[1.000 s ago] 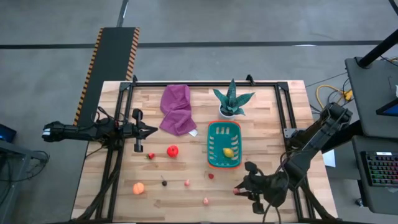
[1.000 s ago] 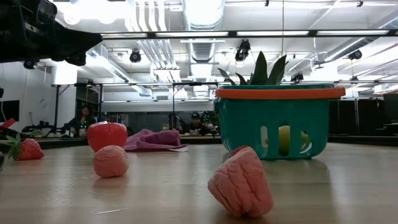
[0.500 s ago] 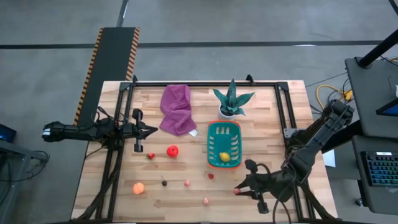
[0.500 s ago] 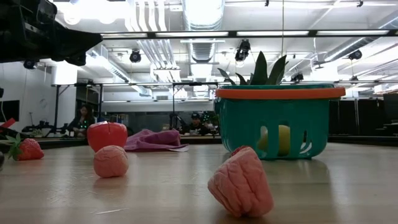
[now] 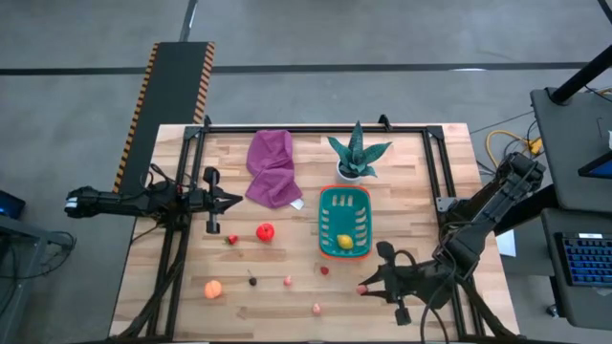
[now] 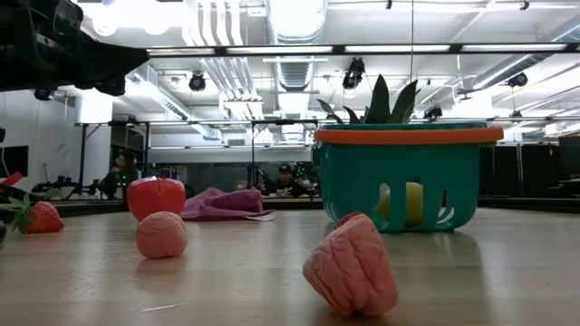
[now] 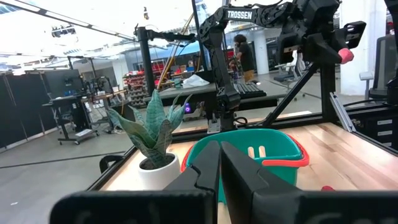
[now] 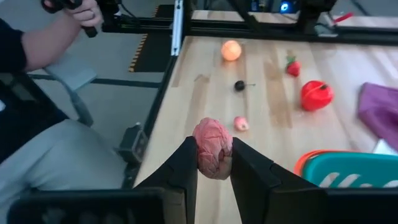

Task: Pick and placing Produce into tupperware
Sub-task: Put the top right pink peach into the blue basket

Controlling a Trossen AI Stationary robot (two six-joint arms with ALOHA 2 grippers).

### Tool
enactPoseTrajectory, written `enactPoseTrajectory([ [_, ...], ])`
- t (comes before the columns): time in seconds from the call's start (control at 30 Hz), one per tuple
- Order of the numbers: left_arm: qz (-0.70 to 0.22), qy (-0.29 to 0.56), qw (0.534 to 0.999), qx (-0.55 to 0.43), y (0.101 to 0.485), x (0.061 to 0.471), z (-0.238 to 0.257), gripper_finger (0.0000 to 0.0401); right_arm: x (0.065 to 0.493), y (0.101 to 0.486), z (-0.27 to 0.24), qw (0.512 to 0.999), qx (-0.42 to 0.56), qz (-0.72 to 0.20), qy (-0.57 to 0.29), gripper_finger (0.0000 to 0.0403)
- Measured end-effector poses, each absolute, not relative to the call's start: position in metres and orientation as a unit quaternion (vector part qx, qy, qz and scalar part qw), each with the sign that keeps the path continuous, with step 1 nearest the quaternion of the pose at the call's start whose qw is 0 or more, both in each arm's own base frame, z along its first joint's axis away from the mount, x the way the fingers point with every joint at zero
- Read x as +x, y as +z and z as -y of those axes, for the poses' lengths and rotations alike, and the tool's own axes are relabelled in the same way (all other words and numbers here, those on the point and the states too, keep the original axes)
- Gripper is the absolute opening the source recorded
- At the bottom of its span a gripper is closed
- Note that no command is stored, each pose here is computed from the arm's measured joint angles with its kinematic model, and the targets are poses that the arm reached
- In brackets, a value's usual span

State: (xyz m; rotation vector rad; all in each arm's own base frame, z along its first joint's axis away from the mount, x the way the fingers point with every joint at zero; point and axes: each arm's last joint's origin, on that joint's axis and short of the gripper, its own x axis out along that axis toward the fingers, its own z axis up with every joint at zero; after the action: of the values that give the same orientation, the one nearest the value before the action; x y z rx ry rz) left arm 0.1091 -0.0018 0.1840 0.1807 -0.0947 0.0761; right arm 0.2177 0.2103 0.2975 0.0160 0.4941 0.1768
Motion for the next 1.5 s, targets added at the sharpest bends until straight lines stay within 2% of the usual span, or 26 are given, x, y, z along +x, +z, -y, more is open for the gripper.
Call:
enactPoseTrajectory([
  [1.5, 0.047, 0.038, 0.994, 0.090, 0.184, 0.109, 0.002, 0.0000, 0.245, 0.276, -0.150, 0.940, -0.068, -0.333, -0.040, 0.0070],
])
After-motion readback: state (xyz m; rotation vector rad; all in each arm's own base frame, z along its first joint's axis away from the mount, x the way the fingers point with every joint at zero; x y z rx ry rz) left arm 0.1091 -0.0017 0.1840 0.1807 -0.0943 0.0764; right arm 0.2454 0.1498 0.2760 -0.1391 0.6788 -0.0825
